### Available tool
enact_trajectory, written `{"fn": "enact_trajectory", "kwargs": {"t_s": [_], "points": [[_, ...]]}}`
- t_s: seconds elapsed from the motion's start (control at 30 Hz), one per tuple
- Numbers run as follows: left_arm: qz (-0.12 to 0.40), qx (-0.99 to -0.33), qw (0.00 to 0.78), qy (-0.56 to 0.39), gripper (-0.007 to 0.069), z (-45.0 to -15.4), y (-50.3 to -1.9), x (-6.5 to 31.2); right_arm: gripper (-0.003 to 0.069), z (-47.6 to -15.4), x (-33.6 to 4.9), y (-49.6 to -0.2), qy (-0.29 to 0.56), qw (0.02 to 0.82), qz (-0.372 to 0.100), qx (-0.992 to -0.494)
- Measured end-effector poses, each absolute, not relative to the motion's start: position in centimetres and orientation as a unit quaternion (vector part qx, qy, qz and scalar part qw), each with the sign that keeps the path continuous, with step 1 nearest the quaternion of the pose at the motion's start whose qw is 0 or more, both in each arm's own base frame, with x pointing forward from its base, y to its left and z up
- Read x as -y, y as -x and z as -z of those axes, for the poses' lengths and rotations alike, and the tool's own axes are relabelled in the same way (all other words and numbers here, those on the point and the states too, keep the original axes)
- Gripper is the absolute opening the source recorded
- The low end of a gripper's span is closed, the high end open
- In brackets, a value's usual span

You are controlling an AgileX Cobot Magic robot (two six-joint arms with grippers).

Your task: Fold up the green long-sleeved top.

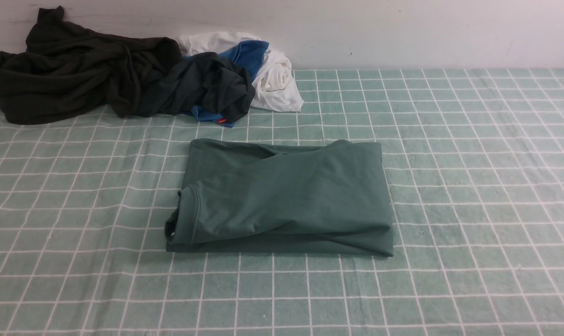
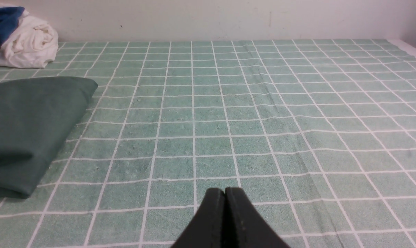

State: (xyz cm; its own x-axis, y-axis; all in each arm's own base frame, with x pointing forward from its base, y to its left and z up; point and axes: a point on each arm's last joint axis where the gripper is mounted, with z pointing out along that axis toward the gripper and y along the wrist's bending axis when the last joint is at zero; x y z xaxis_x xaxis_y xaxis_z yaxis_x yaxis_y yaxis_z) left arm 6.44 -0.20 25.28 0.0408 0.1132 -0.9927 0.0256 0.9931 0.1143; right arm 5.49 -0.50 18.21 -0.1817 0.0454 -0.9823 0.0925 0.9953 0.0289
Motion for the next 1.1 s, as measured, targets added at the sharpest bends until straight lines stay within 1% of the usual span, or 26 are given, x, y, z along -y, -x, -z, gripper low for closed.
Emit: {"fn": "enact_trajectory", "kwargs": {"t_s": [0.1, 0.13, 0.17, 0.23, 0.3, 0.37, 0.5, 1.1], "points": [[-0.044, -0.711, 0.701, -0.034, -0.0004, -21.7, -6.1, -0.1, -0.0014, -18.2, 0.5, -5.5, -0.045, 0.638, 0.018, -0.768], [-0.045, -0.711, 0.701, -0.033, -0.0004, -21.7, -6.1, -0.1, -0.0014, -18.2, 0.5, -5.5, -0.045, 0.638, 0.018, -0.768], [-0.042, -0.727, 0.685, -0.026, -0.0004, -19.9, -5.9, -0.1, -0.0014, -18.2, 0.5, -5.5, -0.045, 0.638, 0.018, -0.768], [-0.037, -0.735, 0.676, -0.021, -0.0004, -19.3, -5.8, -0.1, -0.0014, -18.2, 0.5, -5.5, -0.045, 0.638, 0.018, -0.768], [-0.028, -0.768, 0.64, -0.013, -0.0004, -18.1, -5.5, -0.1, -0.0014, -18.2, 0.5, -5.5, -0.045, 0.638, 0.018, -0.769], [-0.026, -0.786, 0.618, -0.013, -0.0004, -17.6, -5.4, -0.1, -0.0014, -18.2, 0.5, -5.5, -0.045, 0.638, 0.018, -0.769], [-0.026, -0.793, 0.608, -0.015, -0.0004, -17.6, -5.3, -0.1, -0.0014, -18.2, 0.5, -5.5, -0.045, 0.638, 0.018, -0.769], [-0.024, -0.794, 0.608, -0.014, -0.0003, -17.6, -5.3, -0.1, -0.0014, -18.2, 0.5, -5.5, -0.045, 0.638, 0.018, -0.769]]}}
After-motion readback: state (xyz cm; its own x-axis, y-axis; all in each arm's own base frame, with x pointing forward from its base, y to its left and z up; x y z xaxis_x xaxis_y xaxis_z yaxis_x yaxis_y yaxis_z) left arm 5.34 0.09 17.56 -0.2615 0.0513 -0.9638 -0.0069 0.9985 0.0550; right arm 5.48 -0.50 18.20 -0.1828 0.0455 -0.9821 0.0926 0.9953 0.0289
